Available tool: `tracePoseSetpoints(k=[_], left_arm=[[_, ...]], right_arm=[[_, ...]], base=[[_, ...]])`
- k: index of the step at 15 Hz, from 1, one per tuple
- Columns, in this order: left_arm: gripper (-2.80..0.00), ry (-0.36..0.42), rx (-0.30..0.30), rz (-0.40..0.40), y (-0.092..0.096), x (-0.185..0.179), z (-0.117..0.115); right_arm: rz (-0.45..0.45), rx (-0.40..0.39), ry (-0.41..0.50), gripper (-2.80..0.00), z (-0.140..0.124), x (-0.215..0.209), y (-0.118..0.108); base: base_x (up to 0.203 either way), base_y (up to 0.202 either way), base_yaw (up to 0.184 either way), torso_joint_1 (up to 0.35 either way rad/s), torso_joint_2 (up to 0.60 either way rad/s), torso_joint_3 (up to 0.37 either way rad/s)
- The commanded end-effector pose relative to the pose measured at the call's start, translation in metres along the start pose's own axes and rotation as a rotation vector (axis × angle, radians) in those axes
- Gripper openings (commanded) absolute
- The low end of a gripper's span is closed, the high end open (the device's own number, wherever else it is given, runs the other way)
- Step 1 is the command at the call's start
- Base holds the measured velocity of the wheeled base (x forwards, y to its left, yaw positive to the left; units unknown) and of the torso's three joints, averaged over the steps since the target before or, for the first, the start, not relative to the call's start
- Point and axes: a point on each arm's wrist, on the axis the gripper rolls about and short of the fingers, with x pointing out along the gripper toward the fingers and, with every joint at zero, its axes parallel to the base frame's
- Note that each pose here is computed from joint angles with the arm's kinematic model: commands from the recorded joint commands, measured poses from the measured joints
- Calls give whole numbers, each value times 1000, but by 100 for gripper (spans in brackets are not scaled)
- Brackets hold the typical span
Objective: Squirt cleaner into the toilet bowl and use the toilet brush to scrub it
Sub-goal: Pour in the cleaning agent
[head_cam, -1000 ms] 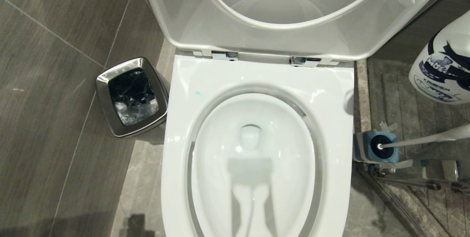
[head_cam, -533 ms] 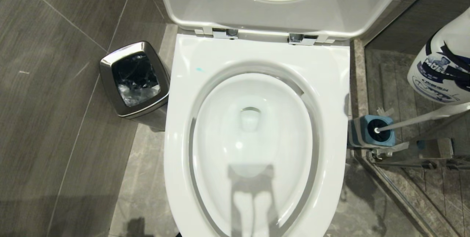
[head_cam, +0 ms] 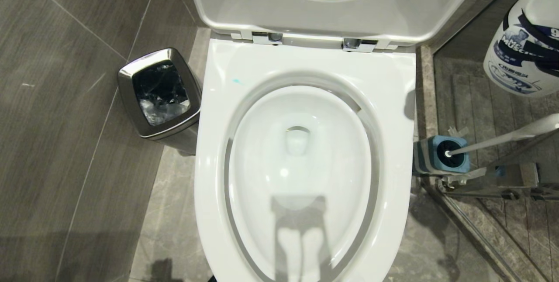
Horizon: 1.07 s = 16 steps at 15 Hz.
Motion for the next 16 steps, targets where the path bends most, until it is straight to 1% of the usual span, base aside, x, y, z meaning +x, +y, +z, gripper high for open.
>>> tracePoseSetpoints(k=[1, 14, 16], left_arm=[[-280, -2, 0, 0, 0, 0, 0], [-280, 1, 9, -1, 0, 0, 0], [-280, 1, 11, -1, 0, 0, 0]], right_arm=[[11, -9, 6, -280, 4, 10, 0], [14, 4, 6, -280, 4, 10, 1], [17, 3, 7, -280, 4, 12, 1]], base=[[0, 0, 0, -2, 45, 2], [0, 0, 0, 0, 0, 0], [0, 0, 0, 2, 5, 71]])
